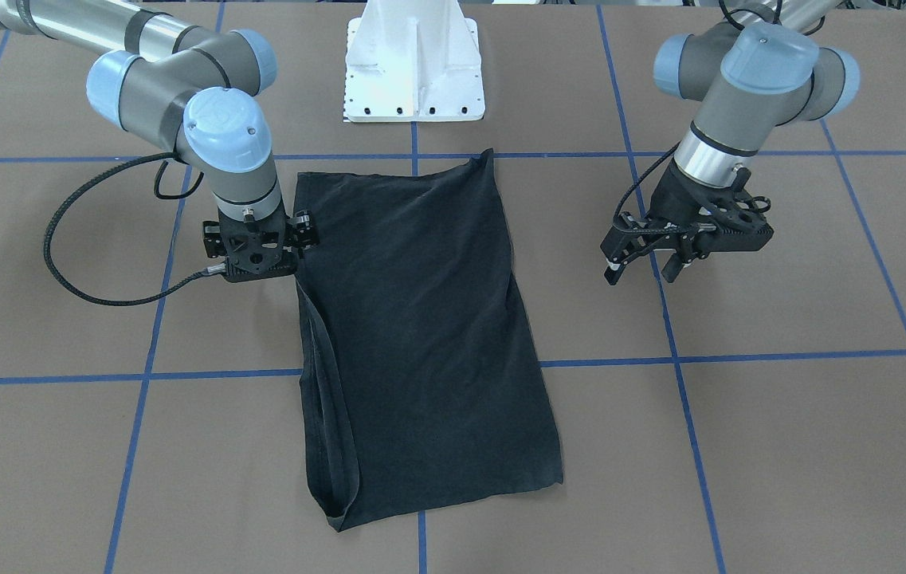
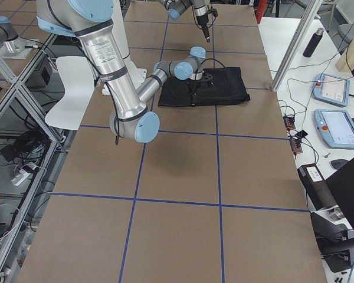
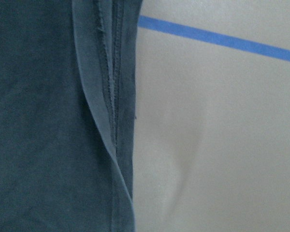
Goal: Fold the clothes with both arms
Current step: 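Slide the right gripper along the shirt edge toward the far end, then lift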
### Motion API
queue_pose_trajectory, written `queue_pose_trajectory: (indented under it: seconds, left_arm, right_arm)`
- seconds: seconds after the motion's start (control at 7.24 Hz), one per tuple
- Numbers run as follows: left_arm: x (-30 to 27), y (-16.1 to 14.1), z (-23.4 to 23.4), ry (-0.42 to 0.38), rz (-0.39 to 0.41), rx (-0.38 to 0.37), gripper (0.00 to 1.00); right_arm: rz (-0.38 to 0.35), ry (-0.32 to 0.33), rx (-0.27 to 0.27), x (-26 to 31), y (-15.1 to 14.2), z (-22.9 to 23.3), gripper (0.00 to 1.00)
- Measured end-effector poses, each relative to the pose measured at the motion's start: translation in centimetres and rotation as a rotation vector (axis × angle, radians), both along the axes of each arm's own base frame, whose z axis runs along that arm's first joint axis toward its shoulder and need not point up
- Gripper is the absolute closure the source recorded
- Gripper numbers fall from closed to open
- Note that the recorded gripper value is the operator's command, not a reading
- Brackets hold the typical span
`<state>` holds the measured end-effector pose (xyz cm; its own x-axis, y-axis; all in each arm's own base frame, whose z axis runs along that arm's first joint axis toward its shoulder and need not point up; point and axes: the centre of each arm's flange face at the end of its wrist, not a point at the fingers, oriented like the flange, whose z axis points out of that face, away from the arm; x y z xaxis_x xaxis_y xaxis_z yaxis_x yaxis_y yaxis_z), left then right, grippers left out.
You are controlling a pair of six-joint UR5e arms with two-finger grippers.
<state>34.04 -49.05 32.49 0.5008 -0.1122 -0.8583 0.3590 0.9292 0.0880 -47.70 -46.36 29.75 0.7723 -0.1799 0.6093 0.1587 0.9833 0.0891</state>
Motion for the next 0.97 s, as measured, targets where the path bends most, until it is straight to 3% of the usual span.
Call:
queue_pose_trajectory:
  seconds: [0.41, 0.97]
  left_arm:
    - [-1.2, 0.7, -2.1, 0.027, -0.007, 0.042, 0.00]
    - [-2.7, 1.7, -4.4, 0.059, -0.017, 0.079, 0.00]
  right_arm:
    - [0.014, -0.045, 0.056, -4.9, -4.2, -0.3, 0.00]
    - [0.014, -0.012, 0.072, -7.5, -7.3, 1.1, 0.00]
